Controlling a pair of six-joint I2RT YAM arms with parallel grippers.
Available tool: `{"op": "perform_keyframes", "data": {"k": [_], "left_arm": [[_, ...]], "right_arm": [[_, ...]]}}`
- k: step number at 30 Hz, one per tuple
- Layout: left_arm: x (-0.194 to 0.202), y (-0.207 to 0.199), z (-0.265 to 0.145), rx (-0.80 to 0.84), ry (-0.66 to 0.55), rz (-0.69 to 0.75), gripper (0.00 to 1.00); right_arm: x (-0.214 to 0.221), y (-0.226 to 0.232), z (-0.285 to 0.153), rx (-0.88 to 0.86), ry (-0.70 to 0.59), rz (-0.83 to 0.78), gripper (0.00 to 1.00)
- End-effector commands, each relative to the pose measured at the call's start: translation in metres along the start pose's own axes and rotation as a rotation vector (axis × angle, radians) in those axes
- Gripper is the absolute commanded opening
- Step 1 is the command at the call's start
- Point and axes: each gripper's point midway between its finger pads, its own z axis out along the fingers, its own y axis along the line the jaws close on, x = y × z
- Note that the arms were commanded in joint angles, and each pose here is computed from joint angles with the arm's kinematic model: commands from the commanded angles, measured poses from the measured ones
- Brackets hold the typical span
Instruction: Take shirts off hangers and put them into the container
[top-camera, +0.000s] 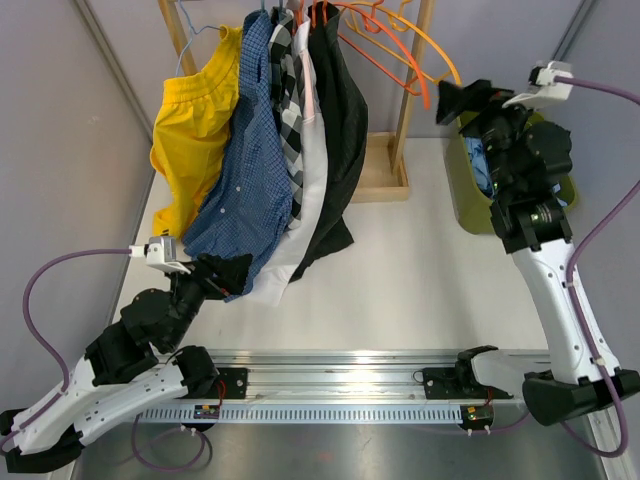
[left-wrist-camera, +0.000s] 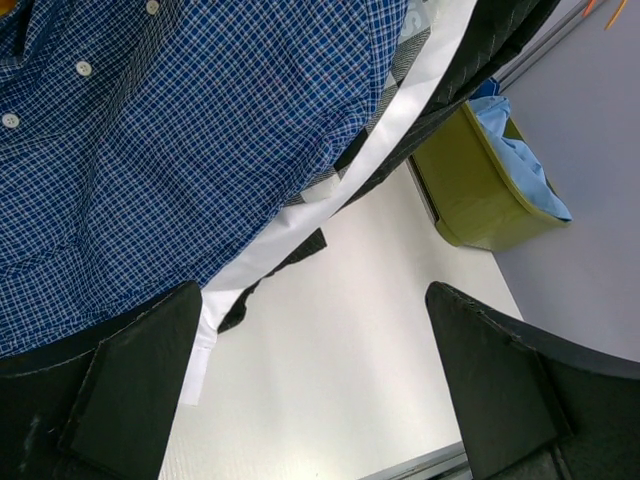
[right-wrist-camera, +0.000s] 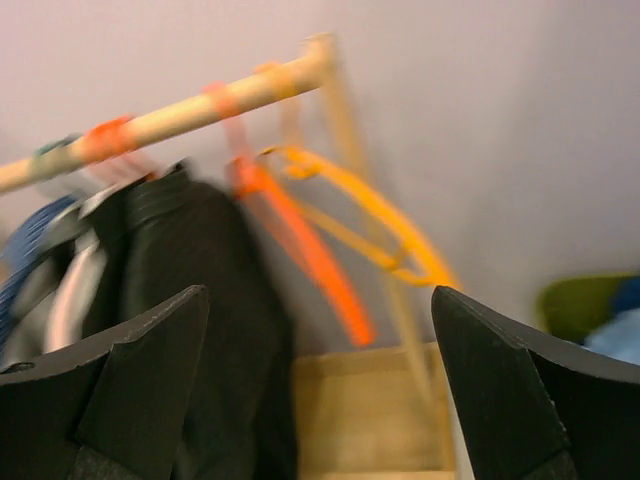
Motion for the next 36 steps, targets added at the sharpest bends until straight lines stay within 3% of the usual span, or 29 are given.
{"op": "perform_keyframes", "data": {"k": [1,6,12,18,28,36], "left_arm": [[-0.009,-0.01,-0.001,0.05,-0.034,-0.018,0.99],[-0.007,-0.008,-0.002,0.05,-0.032,-0.014,0.99],[-0.006,-0.007,-0.002,0.051,-0.033,-0.021,0.99],[-0.007,-0.006,-0.003,0.051,-0.036,-0.021,0.99],[-0.008,0.001,-0.008,0.042,-0.044,-0.025,0.99],[-0.009,0.004,-0.011,0.037,-0.05,-0.027,0.99]], "right_arm": [[0.018,0.071,-0.033,-0.32,0.065,-0.049,0.99],[0.06,0.135,-0.064,-0.585,0.237,-0.078,1.0],[0.098,0.163,-0.058,-0.673,0.352,-0.108,0.94],[0.119,0.172,-0.031,-0.634,0.373,-0.147,0.92],[0.124,0.164,0.024,-0.443,0.29,-0.234,0.88],[0.143,0.181,0.053,-0.463,0.308,-0.255,0.83]]}}
